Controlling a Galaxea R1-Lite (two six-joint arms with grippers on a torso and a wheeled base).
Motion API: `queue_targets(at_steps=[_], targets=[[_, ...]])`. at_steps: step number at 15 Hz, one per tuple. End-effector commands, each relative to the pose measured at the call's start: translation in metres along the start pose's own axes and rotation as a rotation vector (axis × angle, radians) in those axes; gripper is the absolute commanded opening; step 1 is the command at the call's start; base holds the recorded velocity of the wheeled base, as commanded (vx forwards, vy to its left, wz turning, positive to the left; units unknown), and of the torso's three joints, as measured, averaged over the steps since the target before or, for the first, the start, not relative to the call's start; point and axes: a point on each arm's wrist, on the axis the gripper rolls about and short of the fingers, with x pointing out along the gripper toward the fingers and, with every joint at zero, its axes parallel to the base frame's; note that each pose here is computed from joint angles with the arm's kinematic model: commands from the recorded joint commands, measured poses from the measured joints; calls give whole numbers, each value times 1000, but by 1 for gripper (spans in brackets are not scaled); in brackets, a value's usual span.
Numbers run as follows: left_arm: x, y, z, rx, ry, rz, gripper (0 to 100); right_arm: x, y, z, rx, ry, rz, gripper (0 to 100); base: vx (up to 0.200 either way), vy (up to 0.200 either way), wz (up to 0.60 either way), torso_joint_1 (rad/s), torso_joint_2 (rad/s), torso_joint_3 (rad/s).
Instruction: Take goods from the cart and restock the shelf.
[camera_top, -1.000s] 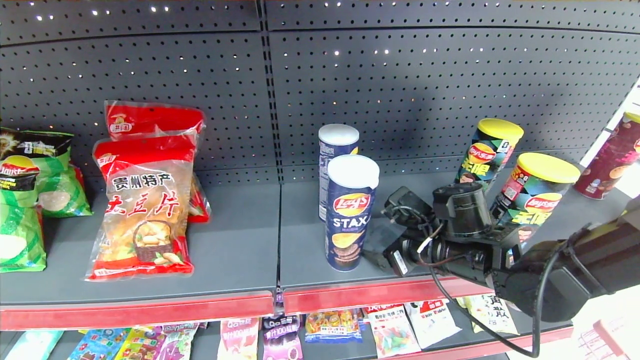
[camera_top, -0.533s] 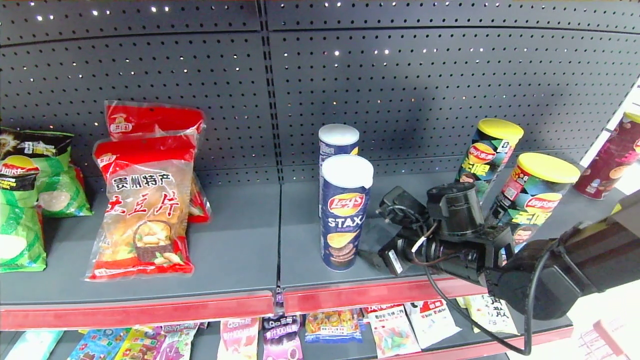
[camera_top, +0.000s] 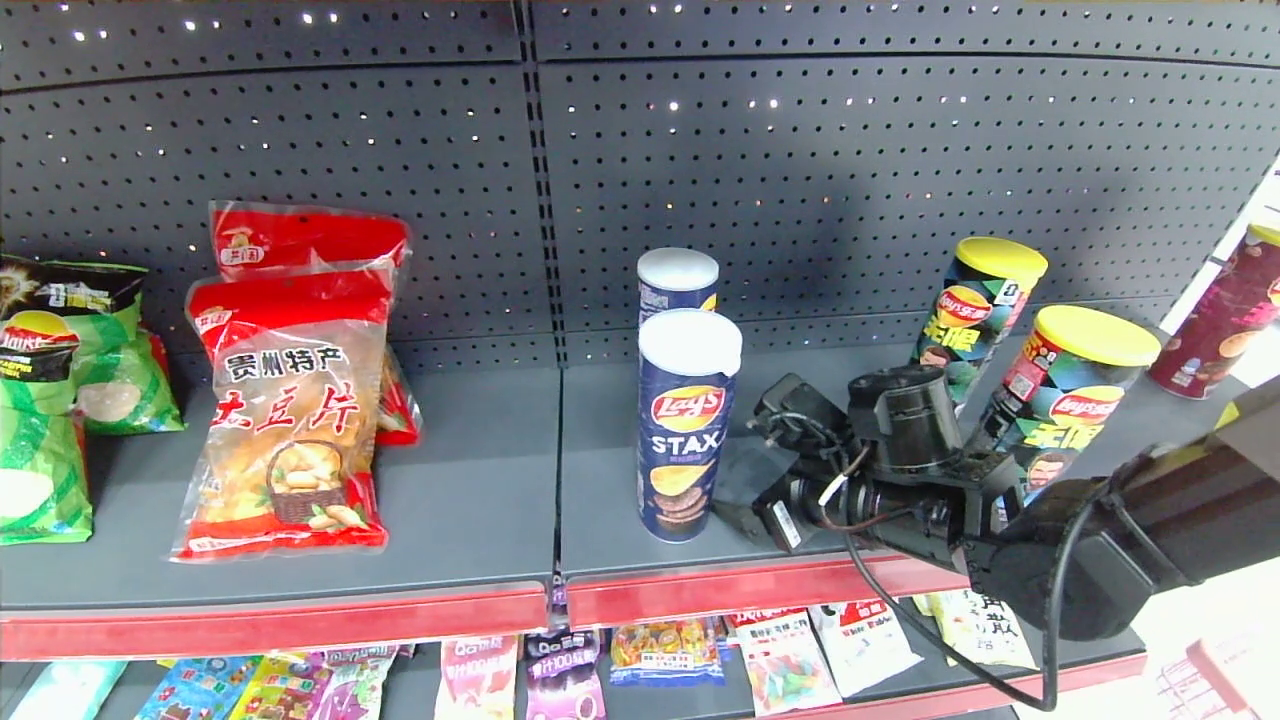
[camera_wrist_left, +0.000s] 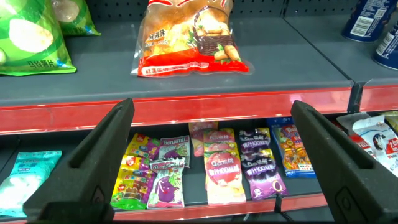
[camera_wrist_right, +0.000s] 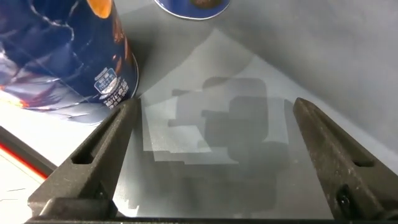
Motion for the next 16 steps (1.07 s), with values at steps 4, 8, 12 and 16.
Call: queue_targets(at_steps=[4,8,12,16], targets=[[0,0,0,0,0,0,100,-29,-4,11,0,-69,-16,100,0,0,0,0,0,0],[0,0,0,0,0,0,100,-91,-5,14,3,-162,-18,100,0,0,0,0,0,0],[0,0,0,0,1,0,100,-167,15,-13,21,-249,57,100,0,0,0,0,0,0],[0,0,0,0,0,0,100,-256,3,-77,99,-233,2,100,0,0,0,0,0,0]])
